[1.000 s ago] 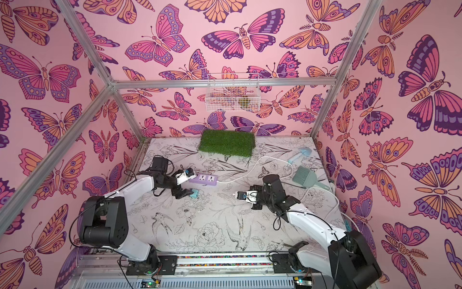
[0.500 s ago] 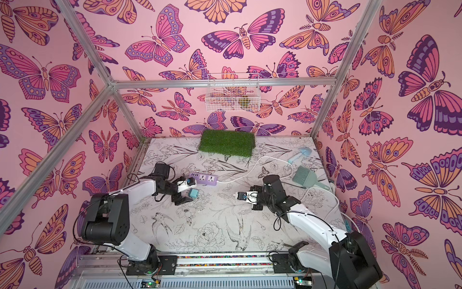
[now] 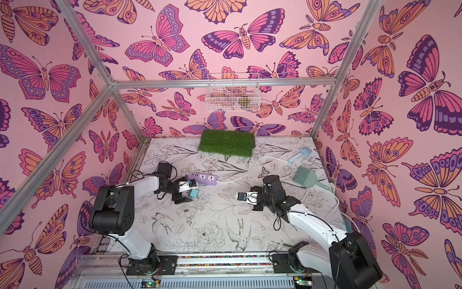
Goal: Charge mp3
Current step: Pick up the MP3 player from the center of the board.
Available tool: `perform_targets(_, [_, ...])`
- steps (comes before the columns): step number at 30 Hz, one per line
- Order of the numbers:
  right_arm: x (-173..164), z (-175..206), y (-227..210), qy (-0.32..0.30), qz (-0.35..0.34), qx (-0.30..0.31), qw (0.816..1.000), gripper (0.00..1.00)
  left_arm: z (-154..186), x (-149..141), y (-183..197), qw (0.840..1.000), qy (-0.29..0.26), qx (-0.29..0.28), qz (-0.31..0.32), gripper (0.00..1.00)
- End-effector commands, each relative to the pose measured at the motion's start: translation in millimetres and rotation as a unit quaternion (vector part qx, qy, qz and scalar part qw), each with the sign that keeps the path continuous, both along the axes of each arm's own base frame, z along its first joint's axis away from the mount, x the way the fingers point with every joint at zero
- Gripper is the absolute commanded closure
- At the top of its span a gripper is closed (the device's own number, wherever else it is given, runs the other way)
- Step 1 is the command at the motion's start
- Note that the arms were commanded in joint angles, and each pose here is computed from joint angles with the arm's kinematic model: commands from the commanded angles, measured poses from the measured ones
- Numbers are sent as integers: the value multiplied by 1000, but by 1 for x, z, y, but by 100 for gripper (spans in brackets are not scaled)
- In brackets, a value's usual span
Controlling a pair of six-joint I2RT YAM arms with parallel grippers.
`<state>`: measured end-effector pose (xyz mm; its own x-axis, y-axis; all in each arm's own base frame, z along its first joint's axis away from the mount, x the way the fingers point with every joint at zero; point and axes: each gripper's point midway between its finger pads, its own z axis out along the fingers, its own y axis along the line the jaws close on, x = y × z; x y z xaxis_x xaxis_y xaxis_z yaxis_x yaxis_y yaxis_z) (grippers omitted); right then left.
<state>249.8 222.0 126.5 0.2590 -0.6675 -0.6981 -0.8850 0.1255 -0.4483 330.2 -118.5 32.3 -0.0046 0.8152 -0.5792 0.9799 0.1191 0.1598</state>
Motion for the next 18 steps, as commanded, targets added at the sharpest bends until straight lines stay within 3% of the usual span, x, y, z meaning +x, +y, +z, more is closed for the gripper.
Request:
perform_targets(1, [-3,1,2,11,1,2,1000,100,-6,-7,2,1000,19,8,-17,17])
perform_targets(18, [-6,-3,2,13,11,-1,1000,100,-12,-27,-7,997,43,37,-48,30])
